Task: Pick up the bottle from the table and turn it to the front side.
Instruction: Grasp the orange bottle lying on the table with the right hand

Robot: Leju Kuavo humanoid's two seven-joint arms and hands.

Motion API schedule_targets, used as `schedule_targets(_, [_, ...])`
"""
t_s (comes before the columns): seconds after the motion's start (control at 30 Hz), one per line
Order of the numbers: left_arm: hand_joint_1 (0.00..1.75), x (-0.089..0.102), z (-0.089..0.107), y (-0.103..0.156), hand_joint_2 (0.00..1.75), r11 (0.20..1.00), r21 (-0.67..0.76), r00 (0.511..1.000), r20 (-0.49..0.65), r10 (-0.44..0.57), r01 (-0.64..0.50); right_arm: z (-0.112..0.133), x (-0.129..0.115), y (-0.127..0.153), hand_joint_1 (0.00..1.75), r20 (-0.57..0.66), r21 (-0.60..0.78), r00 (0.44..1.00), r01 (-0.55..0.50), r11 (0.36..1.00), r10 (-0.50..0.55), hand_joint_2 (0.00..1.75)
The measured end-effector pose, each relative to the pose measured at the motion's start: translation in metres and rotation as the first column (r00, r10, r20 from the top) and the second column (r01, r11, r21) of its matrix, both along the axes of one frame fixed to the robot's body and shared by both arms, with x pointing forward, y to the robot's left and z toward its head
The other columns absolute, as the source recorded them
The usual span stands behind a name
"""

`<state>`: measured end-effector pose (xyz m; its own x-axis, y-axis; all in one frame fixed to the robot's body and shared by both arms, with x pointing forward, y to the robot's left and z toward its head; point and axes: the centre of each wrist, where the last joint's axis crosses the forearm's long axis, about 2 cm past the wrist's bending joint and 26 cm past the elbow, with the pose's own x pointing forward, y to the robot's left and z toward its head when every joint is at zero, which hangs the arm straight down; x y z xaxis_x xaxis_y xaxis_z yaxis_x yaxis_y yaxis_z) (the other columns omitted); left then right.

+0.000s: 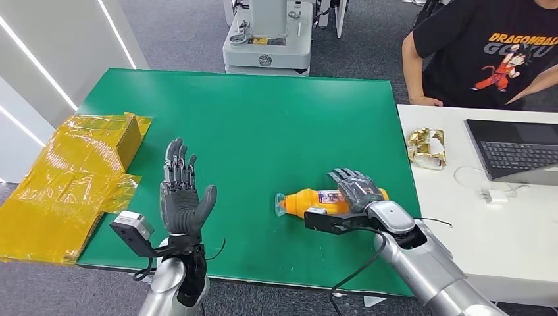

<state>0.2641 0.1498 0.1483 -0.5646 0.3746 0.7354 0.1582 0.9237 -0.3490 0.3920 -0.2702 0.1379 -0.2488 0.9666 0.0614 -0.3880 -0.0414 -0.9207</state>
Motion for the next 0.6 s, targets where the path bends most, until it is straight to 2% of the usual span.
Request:
schedule_targets(0.4, [0.0, -0.007, -0.002, 0.004, 1.75, 1.0, 0.0, 1.0, -0.007, 0.011, -0.011, -0.01, -0.002, -0.005, 0.0, -0.082, -0.004, 0.996, 0.029, 1.0, -0.03, 1.75])
schedule_targets(0.6, [0.0, -0.008, -0.002, 0.004, 1.75, 1.0, 0.001, 1.0, -0.014, 0.012, -0.012, -0.028, -0.015, -0.013, 0.0, -0.135, 0.013, 0.987, 0.085, 0.996, -0.082, 1.75])
